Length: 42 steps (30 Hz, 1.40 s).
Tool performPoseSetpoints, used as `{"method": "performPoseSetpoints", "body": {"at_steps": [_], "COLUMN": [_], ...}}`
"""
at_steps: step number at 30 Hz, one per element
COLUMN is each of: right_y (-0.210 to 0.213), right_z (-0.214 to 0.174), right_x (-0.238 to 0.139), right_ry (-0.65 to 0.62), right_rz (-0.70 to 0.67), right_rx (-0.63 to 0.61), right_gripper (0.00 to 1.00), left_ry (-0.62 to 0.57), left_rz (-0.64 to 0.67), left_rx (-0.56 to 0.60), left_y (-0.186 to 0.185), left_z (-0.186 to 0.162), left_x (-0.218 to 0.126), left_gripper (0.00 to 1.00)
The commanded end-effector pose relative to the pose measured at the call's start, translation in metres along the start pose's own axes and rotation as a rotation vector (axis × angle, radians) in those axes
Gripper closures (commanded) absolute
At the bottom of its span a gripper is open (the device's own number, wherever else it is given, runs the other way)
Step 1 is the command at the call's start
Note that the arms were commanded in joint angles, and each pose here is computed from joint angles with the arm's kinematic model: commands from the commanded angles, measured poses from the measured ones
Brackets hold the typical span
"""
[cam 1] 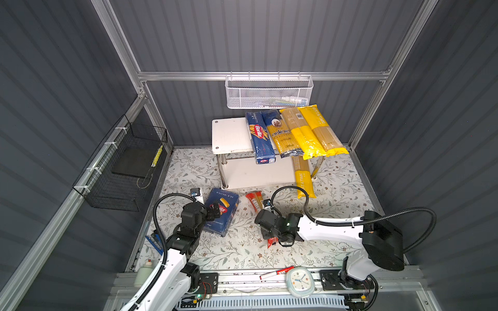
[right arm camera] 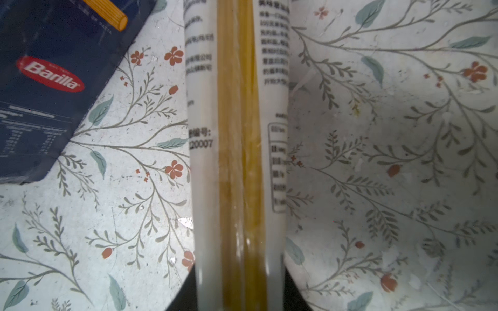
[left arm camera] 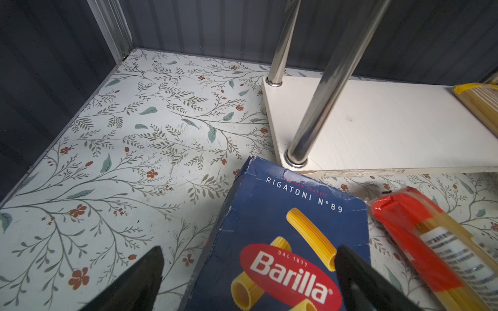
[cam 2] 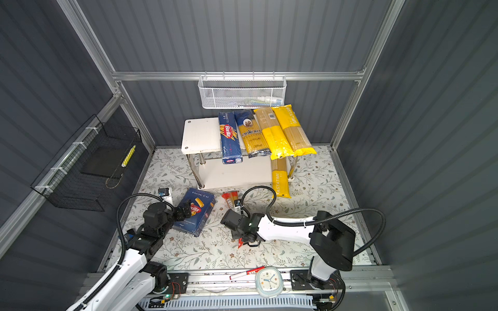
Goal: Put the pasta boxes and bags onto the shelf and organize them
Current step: 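Lift the red-and-white bag with the right gripper and carry it toward the shelf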
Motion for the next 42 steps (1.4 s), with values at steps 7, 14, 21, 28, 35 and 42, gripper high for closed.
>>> {"method": "performPoseSetpoints", "body": {"at_steps": [7,14,21,28,35,42], "right_y": [-0.012,-0.027,-0.045,-0.054,-0.066,-0.079], "right_z": [0.026,0.028,0.035,0.044,0.053,0.069], "right_x": [-0.037,-0.049,-0.052,-0.057,-0.059,-0.061], "right_ry": [-0.234,-0.258,-0.272,-0.286,-0.307,-0.335], "right_rz": [-0.012,-0.056,-0.072,-0.113,-0.120,-0.137], "right_rx": [0.048,0.067,0.100,0.097,0.122,0.129], "right_gripper": [1.00,1.00,1.00,1.00,1.00,0.99], "left_ry": [0.001,0.001,-0.012,-0.011,-0.007,-0.009], "left_rz": [-0.004,-0.012,-0.012,-0.007,-0.008,-0.009], "left_rx": [0.018,0.022,0.017,0.016,0.016,0.016], "left_y": [0.000,0.000,0.001,0.001,0.000,0.001], "left_z": [-0.001,-0.002,-0.002,-0.002,-0.002,-0.002], "left_x": [0.001,0.001,-0.002,-0.002,-0.001,-0.002], "left_gripper": [0.01,0.00,0.00,0.01,0.00,0.00]}}
Point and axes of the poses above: each gripper's point midway between its finger pads, its own x axis out along the fingers, its own y axis along the line the jaws close on, z = x × y, the point moved 10 cm from there along -x, back along the fingers, and after that the axes turned 9 degrees about -x, right-handed, at the moved point
